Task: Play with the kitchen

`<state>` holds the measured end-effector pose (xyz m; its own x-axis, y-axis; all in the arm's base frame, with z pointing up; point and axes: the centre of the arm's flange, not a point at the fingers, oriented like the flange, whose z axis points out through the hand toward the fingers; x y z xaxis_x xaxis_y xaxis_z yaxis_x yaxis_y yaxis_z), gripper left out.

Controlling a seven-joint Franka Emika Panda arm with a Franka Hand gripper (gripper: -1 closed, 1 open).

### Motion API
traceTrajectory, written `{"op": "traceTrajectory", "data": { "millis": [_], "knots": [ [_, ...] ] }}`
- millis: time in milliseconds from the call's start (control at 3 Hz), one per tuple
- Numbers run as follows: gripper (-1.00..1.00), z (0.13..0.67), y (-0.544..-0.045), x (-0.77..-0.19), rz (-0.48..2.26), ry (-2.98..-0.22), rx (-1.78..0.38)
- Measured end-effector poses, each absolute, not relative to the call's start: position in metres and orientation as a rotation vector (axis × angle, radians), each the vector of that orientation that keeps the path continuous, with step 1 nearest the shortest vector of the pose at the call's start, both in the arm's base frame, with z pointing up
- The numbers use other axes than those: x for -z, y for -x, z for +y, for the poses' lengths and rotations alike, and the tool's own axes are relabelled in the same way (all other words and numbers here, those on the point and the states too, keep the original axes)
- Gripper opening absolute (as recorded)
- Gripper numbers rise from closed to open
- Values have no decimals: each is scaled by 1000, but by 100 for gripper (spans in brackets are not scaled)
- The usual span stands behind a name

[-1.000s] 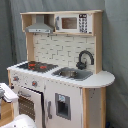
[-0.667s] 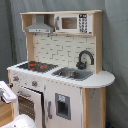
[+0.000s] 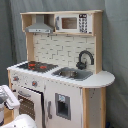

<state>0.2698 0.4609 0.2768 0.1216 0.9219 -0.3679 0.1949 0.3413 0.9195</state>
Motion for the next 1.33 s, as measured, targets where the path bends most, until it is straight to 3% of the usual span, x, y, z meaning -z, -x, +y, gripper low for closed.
{"op": "traceTrajectory", "data": {
  "millis": [333,667,1333],
  "knots": [
    [100,407,-303,-264,1307,-1169,-630],
    [100,394,-330,-258,1312,-1177,-624],
    [100,437,-304,-321,1365,-1059,-767]
  ]
}}
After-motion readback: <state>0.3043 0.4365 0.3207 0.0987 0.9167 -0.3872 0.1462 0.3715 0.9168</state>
